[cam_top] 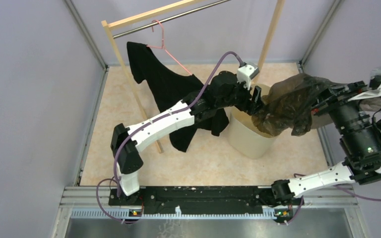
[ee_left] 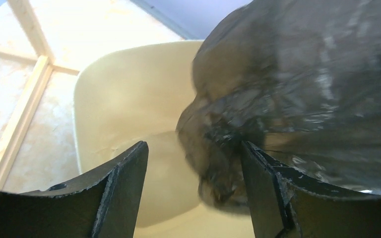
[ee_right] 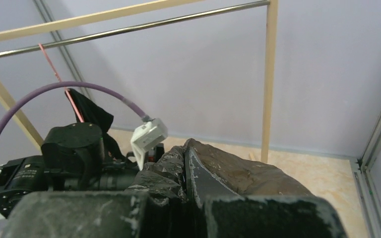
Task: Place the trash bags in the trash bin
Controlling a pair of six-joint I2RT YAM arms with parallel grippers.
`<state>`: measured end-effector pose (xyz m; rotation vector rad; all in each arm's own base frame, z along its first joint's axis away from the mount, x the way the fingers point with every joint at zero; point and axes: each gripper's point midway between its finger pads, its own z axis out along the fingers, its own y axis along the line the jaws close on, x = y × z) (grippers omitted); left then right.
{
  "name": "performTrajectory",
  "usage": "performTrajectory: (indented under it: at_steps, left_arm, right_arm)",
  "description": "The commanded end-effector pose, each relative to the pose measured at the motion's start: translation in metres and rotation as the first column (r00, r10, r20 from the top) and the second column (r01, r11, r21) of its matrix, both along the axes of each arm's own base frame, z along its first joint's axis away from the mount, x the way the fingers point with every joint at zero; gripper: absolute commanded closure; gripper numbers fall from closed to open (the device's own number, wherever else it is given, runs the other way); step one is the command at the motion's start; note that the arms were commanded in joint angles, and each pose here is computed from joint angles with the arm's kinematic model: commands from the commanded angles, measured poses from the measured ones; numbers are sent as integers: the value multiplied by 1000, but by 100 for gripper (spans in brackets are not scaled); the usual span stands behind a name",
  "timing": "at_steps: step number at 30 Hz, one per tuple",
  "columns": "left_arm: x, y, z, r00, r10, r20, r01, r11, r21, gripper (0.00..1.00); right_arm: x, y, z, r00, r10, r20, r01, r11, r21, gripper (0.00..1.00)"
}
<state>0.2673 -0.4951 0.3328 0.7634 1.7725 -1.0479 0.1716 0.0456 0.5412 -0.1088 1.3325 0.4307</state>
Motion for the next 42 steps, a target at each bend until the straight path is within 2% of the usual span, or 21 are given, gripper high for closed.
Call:
performTrajectory:
  at_steps: [1,7,12,16,22,24,28,32,37,42]
  left_arm:
    - [17,13,10,993,93,71,-96,995,40,24]
    - [9,35,8,991,102,86,-109,990,86,19]
    - [-8,62,20,991,99,94,-106,992,70,11]
    - [-25,90,38,988,107,110,-112,993,38,5]
    - [-37,128,41,979,174,105,-179,983,37,1]
    - [-41,138,42,977,191,97,-195,980,30,1]
    - [-47,154,48,971,215,109,-216,976,2,1]
    - [-54,159,65,972,191,138,-187,981,-43,1]
    - [-66,143,76,986,100,136,-88,992,-92,1]
    - [-65,117,73,994,34,103,-23,994,-109,1]
  right_arm:
    - [-4,24,0,999,-6,43,7,1000,-19,100]
    - [-10,55,-19,1000,-15,25,17,999,-48,100]
    - [-7,77,-39,997,-73,1,72,994,-85,100]
    - [28,106,-66,988,-135,-78,118,975,-187,100]
    - [86,115,-95,957,-231,-175,178,946,-272,100]
    - [99,112,-93,949,-245,-201,193,950,-243,100]
    - [122,122,-104,937,-169,-306,116,976,-183,100]
    - [134,137,-113,922,-145,-358,96,984,-149,100]
    - [148,121,-125,888,-223,-403,174,973,-154,100]
    - [136,120,-131,896,-145,-420,112,988,-103,100]
